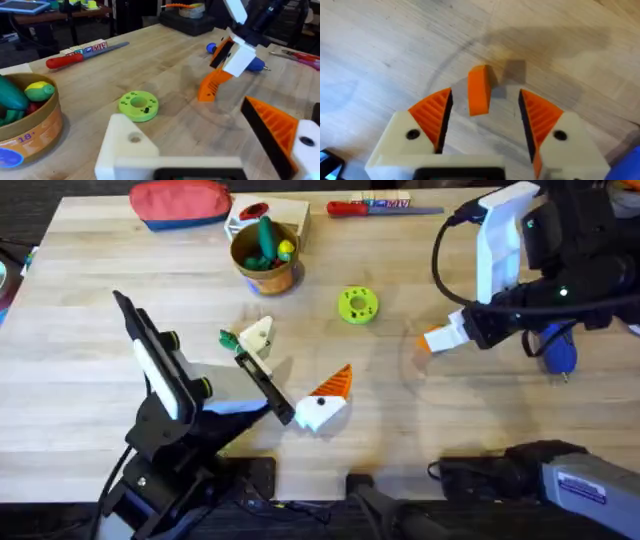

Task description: Pick up the gripper from the table and insert it into the empty holder that is missing its gripper. Then pick up a screw, insert it into the mounting hole, and use the screwdriver to tighten it. Finally, clean up the table by picking up the vegetable and placing it into the bucket.

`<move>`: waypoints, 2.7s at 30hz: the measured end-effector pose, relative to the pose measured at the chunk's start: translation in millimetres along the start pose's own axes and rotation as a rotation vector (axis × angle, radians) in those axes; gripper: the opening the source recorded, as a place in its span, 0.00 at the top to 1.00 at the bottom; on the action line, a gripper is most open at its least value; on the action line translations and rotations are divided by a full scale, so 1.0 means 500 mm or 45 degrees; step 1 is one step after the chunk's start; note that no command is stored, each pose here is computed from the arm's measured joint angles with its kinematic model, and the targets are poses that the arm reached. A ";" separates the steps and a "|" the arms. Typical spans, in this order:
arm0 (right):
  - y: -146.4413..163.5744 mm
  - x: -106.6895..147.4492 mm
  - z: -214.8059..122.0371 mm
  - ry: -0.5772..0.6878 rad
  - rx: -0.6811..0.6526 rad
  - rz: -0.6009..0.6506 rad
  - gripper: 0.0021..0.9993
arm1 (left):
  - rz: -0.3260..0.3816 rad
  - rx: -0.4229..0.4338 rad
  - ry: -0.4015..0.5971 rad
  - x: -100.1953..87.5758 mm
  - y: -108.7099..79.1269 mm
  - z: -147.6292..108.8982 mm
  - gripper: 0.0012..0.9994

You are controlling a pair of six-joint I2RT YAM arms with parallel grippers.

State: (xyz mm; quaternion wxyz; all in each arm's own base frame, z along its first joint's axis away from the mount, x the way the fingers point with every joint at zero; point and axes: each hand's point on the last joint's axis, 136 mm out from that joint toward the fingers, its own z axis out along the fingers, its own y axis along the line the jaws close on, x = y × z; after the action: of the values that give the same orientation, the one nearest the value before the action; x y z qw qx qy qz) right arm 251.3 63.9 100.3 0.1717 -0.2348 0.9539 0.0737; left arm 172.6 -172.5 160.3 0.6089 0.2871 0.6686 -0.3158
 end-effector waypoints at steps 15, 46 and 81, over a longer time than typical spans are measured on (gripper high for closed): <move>0.021 0.006 0.023 0.063 -0.033 -0.083 0.57 | -0.001 0.000 0.000 0.000 0.000 0.000 0.01; 0.072 -0.116 -0.204 -0.486 -0.062 -0.093 1.00 | -0.002 0.001 0.000 0.000 0.000 0.000 0.01; 0.422 -0.161 -0.067 -0.130 -1.361 0.527 1.00 | -0.227 0.124 0.014 0.000 -0.034 -0.002 0.01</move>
State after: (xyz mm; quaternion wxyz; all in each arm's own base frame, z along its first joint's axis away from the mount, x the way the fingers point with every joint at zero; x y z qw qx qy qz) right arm 208.5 275.7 173.3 0.0569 -0.0934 0.8008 0.5888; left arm 159.1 -182.6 161.4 0.5599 0.2575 0.6787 -0.3994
